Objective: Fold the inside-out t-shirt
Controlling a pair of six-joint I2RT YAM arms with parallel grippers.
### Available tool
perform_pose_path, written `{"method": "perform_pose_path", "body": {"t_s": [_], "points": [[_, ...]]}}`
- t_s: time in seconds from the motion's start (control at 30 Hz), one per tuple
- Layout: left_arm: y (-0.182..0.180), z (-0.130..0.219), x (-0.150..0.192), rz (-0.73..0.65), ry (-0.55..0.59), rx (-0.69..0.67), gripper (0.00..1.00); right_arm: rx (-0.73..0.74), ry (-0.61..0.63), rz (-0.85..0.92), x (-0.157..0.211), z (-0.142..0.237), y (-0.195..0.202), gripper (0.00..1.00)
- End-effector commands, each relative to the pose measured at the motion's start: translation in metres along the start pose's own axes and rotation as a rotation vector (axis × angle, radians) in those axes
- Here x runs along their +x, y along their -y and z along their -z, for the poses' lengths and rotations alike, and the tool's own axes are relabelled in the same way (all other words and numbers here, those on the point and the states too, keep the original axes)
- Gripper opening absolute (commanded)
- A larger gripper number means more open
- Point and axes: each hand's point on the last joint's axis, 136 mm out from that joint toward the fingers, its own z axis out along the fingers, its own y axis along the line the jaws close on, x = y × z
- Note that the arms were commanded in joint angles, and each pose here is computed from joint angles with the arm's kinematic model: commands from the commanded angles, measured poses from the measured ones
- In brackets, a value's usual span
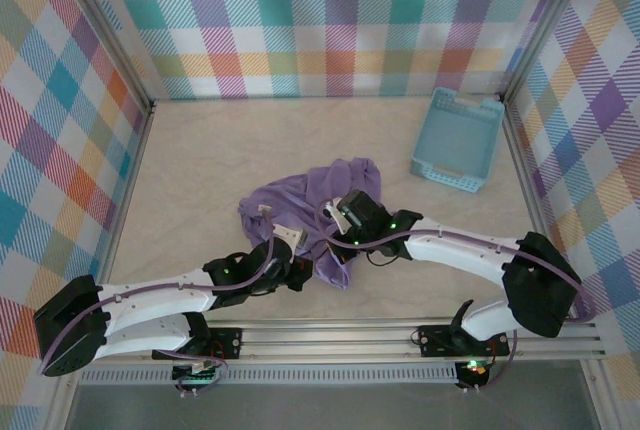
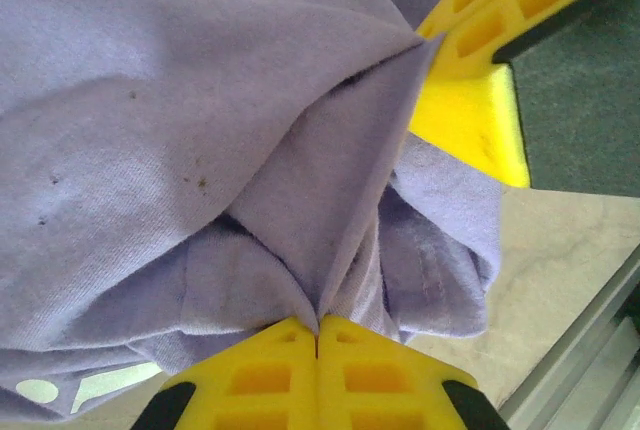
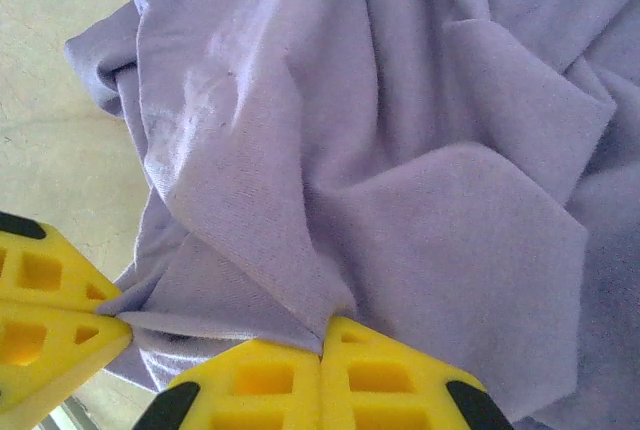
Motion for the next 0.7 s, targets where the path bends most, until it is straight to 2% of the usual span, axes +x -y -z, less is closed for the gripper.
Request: {"method": "perform_pose_path", "body": {"t_s": [0.0,0.23,0.4,0.53,0.63,0.67], "points": [[-0.028,0.003,0.034,-0.041,-0.087,-0.106,0.06,0.012,0.014,-0.055,-0.015,-0.001,0.012,0.06],[-0.026,0.003,0.046,-0.077,-0.116,-0.118,0.11,0.050,0.001,-0.153,-0.027,-0.008,0.027,0.06],[-0.019,-0.006,0.059,-0.120,-0.162,-0.138,0.13,0.054,0.041,-0.201,-0.046,-0.008,0.034,0.07],[-0.017,-0.005,0.046,-0.099,-0.108,-0.157,0.15,0.017,0.026,-0.156,-0.046,-0.012,0.025,0.10],[-0.008,0.004,0.023,-0.047,-0.004,-0.132,0.37,0.000,0.030,-0.094,-0.037,-0.008,0.016,0.12],[-0.005,0.006,0.015,-0.026,0.027,-0.123,0.41,-0.008,0.036,-0.075,-0.035,-0.006,0.013,0.13]]}}
